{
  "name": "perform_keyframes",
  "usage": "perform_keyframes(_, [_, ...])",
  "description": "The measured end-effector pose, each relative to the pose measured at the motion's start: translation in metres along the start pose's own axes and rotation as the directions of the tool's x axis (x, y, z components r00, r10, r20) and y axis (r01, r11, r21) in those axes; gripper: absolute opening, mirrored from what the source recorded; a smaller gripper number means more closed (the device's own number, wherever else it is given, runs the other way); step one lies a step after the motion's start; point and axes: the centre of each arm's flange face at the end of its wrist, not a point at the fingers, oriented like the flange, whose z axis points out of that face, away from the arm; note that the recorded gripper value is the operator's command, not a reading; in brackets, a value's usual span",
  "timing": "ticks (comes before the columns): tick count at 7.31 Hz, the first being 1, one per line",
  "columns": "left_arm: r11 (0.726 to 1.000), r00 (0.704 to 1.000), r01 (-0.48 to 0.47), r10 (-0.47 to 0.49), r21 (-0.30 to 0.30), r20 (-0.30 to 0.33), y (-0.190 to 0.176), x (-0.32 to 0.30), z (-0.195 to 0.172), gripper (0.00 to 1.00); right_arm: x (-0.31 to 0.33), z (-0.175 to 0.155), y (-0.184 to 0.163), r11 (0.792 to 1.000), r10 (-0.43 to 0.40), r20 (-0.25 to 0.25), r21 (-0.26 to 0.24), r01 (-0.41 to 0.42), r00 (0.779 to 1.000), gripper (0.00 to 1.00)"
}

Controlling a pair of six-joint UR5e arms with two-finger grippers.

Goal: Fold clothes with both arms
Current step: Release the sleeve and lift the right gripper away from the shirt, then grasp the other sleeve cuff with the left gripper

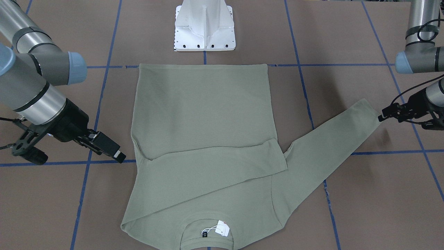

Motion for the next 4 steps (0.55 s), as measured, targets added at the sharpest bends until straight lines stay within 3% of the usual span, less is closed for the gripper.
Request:
perform_keyframes(2, [1.0, 1.0, -0.001, 0.001, -0.011, 0.004, 0.002, -0.002, 0.007, 0.89, 0.008, -0.005, -0.002, 1.0, 0.003, -0.002, 0.006, -0.003, 1.0, 0.99])
perform_keyframes(4, [0.999, 1.0, -0.015, 0.015, -0.033, 0.008, 0.006, 0.005, 0.019, 0.82, 0.012, -0.005, -0.003, 1.0, 0.006, -0.005, 0.005, -0.006, 1.0, 0.99])
